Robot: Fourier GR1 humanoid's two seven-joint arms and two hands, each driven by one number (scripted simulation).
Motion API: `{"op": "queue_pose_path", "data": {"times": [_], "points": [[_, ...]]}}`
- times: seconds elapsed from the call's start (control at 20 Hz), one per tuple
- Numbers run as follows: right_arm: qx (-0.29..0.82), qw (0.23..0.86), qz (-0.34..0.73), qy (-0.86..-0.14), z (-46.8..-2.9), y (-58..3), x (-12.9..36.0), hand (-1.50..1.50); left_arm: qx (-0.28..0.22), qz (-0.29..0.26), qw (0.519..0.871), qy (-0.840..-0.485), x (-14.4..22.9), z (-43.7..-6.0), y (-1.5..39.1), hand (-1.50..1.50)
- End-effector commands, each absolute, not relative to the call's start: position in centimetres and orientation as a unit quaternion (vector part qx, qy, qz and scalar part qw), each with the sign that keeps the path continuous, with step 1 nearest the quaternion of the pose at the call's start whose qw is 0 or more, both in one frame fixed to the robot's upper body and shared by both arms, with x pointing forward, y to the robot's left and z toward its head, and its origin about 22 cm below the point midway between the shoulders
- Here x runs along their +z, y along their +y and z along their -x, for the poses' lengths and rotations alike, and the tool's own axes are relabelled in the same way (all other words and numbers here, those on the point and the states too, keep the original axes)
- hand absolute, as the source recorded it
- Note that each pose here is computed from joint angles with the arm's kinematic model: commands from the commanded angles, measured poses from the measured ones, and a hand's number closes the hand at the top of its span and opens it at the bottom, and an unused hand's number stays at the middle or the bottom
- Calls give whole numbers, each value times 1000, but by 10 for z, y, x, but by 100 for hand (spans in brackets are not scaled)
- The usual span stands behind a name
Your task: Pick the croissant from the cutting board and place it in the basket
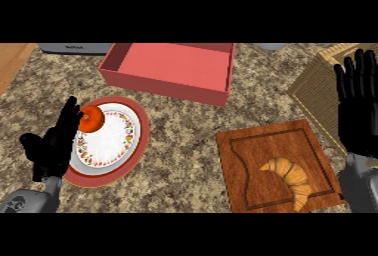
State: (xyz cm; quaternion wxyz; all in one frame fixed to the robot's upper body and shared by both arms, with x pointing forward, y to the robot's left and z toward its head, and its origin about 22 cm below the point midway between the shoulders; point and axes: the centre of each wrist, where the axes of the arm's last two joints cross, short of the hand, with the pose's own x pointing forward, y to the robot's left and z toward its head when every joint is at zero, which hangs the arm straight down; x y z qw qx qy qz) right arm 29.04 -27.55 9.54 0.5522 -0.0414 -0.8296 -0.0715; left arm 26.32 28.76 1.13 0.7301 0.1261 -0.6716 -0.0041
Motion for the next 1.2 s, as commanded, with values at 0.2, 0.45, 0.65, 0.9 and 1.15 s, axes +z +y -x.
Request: {"op": "queue_pose_path", "data": {"times": [0.2, 0.45, 0.65, 0.9, 1.15], "points": [[172, 608, 23, -774, -293, -343, 84, 150, -9, -152, 696, -702, 48, -289, 299, 0], [204, 508, -82, -833, -276, -276, 37, -150, -20, -137, 714, -686, 46, -283, 293, 0], [172, 514, 111, -833, -283, -277, 58, -150, -1, -131, 721, -681, 37, -288, 297, 0], [208, 538, 234, -783, -280, -318, 116, -150, -9, -142, 714, -685, 44, -288, 306, 0], [409, 599, 263, -636, -270, -346, 151, -150, -12, -133, 719, -682, 48, -283, 293, 0]]}}
